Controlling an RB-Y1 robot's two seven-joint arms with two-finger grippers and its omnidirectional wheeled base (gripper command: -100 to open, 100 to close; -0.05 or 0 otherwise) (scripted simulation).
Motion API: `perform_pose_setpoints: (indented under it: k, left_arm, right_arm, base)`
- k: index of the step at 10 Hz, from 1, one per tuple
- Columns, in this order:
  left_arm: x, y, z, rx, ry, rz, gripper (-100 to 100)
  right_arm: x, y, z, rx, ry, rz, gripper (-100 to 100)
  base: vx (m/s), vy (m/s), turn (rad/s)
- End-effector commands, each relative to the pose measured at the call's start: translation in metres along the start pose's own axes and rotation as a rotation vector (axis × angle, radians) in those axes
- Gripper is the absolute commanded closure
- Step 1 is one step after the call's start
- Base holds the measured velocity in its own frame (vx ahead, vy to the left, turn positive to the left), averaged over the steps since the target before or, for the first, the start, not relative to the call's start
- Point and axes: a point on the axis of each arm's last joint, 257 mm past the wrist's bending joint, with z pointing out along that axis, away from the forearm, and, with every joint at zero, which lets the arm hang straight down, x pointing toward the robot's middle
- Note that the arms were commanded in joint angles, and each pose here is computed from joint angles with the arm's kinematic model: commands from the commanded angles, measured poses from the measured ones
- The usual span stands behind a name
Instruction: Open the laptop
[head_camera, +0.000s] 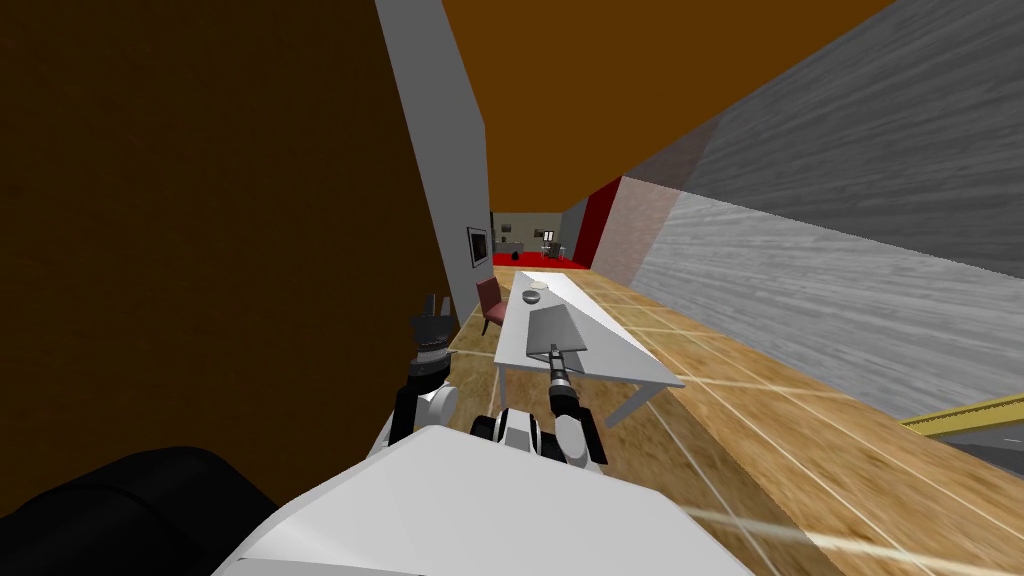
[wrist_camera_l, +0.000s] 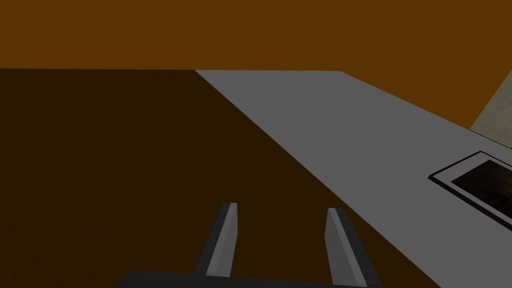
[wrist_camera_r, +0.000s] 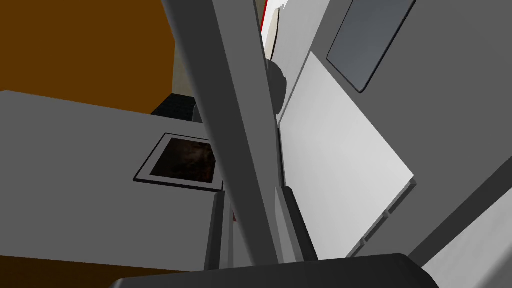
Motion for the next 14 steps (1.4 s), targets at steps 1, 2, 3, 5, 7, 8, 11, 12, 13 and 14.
perform_pose_setpoints:
  k: [1,2,3,5,7,8,11,12,13,14]
  left_arm:
    - [0.000,0.000,0.000,0.000,0.000,0.000,0]
    - [0.000,0.000,0.000,0.000,0.000,0.000,0]
    - [0.000,0.000,0.000,0.000,0.000,0.000,0]
    - [0.000,0.000,0.000,0.000,0.000,0.000,0]
    - [0.000,0.000,0.000,0.000,0.000,0.000,0]
    - [0.000,0.000,0.000,0.000,0.000,0.000,0]
    - [0.000,0.000,0.000,0.000,0.000,0.000,0]
    - [0.000,0.000,0.000,0.000,0.000,0.000,0]
    - [0.000,0.000,0.000,0.000,0.000,0.000,0]
    - [0.000,0.000,0.000,0.000,0.000,0.000,0]
  right_arm:
    - [0.012,0.002,0.004,-0.016,0.011,0.019,-100]
    - [0.012,0.002,0.004,-0.017,0.011,0.020,-100]
    - [0.022,0.001,0.007,-0.024,0.018,0.022,-100]
    - [0.033,-0.001,0.011,-0.032,0.025,0.022,-100]
    - [0.043,-0.002,0.013,-0.038,0.030,0.024,-100]
    - [0.043,-0.001,0.013,-0.044,0.030,0.022,-100]
    - [0.064,-0.008,0.018,-0.041,0.039,0.025,-100]
    - [0.064,-0.007,0.018,-0.046,0.038,0.023,-100]
    - [0.074,-0.012,0.020,-0.038,0.042,0.025,-100]
    - [0.074,-0.011,0.020,-0.042,0.041,0.023,-100]
  base:
    - [-0.019,0.017,0.033]
    - [-0.015,0.032,0.019]
    - [-0.019,0.049,0.034]
    - [-0.013,0.044,0.024]
    - [-0.015,0.032,0.030]
    - [-0.013,0.027,0.012]
    - [-0.014,0.035,0.026]
    - [-0.011,0.034,0.014]
    - [-0.017,0.044,0.040]
    - [-0.018,0.034,0.011]
